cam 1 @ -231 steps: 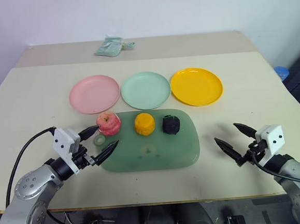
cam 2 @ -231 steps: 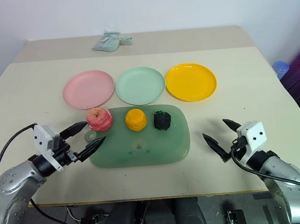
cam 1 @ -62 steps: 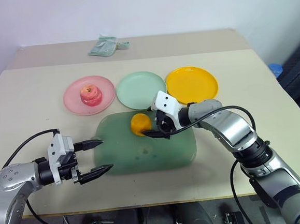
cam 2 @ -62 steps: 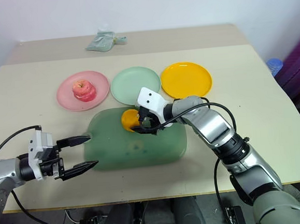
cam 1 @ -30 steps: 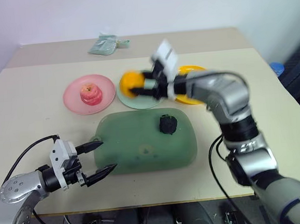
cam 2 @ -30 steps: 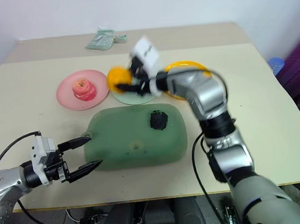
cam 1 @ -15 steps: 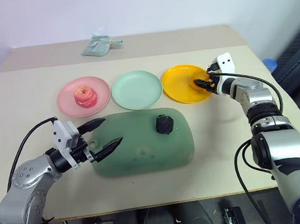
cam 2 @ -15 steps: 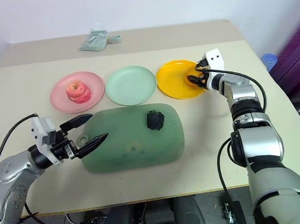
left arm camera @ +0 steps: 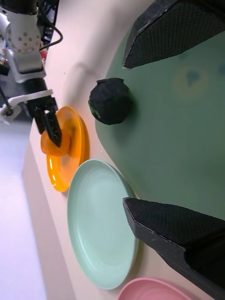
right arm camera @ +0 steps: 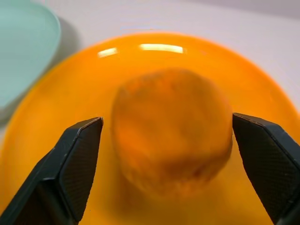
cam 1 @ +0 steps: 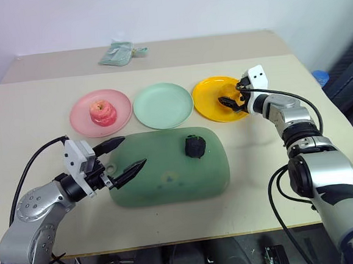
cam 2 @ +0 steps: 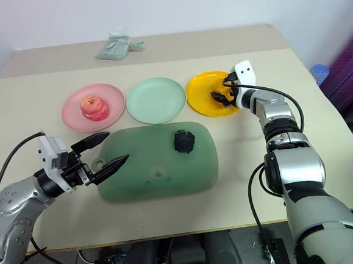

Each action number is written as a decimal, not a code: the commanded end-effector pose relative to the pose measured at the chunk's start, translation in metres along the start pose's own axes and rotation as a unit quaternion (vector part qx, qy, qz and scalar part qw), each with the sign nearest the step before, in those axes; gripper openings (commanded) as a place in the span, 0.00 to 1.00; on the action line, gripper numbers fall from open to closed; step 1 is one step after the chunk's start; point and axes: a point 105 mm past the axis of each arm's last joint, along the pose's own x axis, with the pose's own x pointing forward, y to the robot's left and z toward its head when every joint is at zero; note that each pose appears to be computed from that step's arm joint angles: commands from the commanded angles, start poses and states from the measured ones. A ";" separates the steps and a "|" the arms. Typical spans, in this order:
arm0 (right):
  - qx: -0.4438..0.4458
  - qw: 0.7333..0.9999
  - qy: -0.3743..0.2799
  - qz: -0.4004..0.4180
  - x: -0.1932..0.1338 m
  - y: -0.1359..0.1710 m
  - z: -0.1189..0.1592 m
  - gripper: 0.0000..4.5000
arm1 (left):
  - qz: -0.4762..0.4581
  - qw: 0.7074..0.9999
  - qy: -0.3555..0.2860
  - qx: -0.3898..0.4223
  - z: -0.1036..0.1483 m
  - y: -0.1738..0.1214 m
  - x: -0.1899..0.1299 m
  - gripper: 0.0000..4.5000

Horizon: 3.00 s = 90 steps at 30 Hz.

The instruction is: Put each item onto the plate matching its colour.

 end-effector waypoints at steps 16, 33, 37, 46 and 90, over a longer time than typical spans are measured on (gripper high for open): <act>-0.012 0.970 -0.032 0.243 -0.096 0.131 -0.004 0.99 | -0.041 0.999 0.013 -0.001 -0.006 -0.002 0.001 1.00; -0.011 0.959 0.023 0.283 -0.068 0.165 -0.041 0.99 | -0.069 0.997 0.028 0.005 -0.012 -0.010 -0.006 1.00; -0.008 0.962 0.016 0.272 -0.060 0.165 -0.038 0.82 | -0.066 0.997 0.026 0.005 -0.011 -0.011 -0.006 1.00; -0.007 0.964 -0.088 0.252 -0.042 0.172 0.015 0.33 | -0.043 0.999 0.019 -0.002 -0.010 -0.010 -0.008 1.00; -0.105 0.986 -0.040 0.123 -0.155 0.072 -0.034 0.99 | 0.163 0.986 0.034 0.012 -0.012 0.035 -0.035 1.00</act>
